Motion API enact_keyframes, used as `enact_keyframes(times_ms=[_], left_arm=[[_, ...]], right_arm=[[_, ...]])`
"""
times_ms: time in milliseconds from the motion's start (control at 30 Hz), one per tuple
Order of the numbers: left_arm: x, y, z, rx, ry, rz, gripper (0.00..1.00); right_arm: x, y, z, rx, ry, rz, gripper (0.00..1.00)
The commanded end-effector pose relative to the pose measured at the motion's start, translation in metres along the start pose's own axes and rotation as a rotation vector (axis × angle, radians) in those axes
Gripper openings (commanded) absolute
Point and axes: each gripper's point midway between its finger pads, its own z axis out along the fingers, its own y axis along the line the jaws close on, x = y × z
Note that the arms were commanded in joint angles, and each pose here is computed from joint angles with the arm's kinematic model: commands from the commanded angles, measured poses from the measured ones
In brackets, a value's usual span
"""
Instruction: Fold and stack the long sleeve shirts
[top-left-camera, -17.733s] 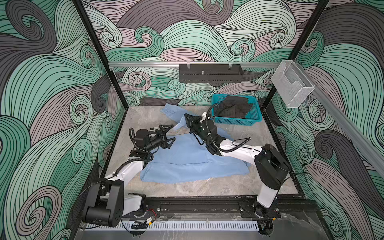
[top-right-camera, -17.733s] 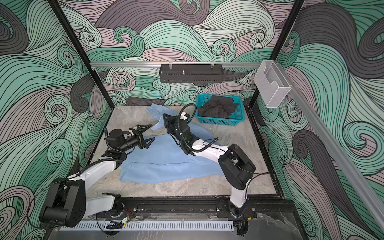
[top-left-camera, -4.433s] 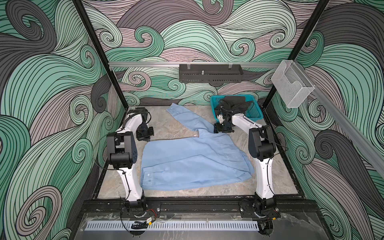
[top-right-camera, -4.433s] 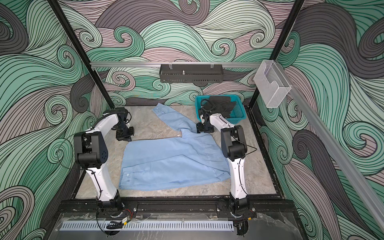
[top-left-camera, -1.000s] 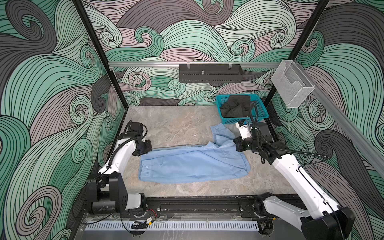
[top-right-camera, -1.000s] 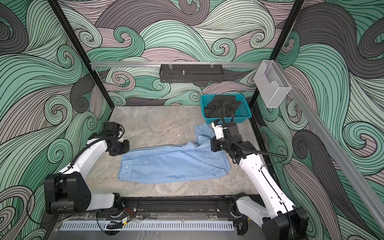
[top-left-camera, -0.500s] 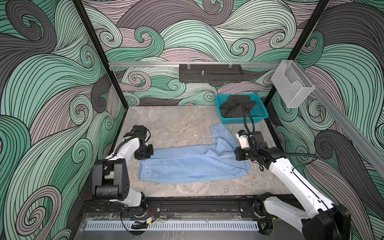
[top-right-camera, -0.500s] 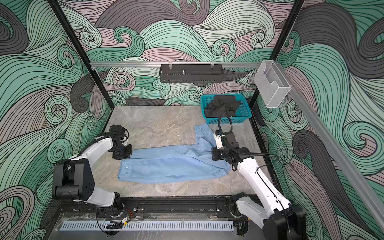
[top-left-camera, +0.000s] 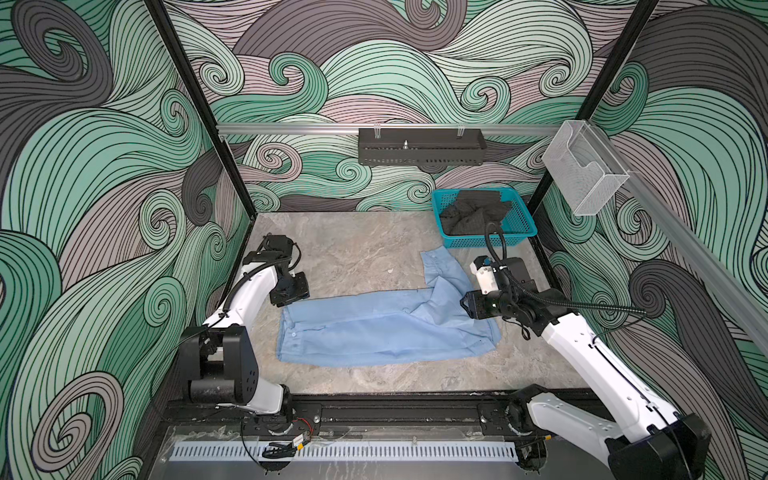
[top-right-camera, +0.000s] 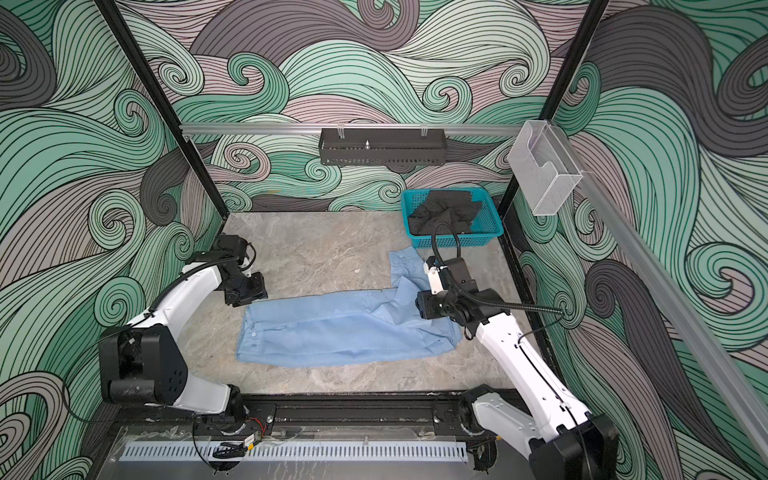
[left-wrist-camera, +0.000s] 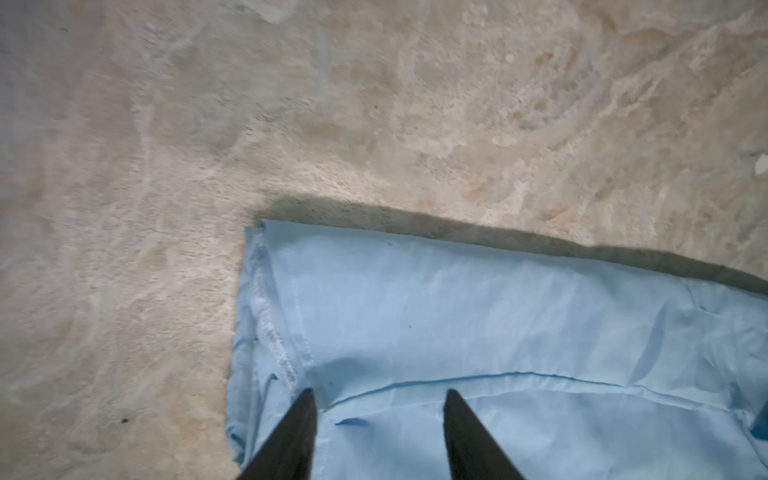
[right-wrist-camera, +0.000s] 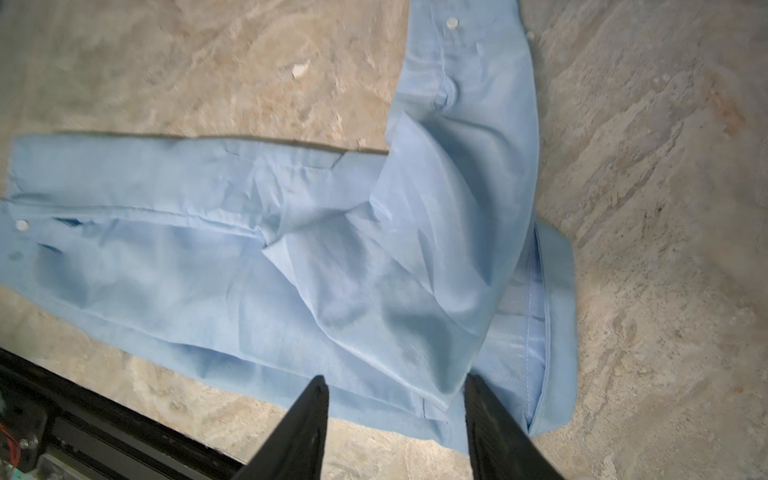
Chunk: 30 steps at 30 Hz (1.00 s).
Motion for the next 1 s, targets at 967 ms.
enact_keyframes(times_ms=[967], left_arm=[[-0.01,-0.054,0.102,0.029,0.342,-0.057,0.44]], right_arm=[[0.063,-0.07,0.117,0.189,0.4,0.521,0.52]])
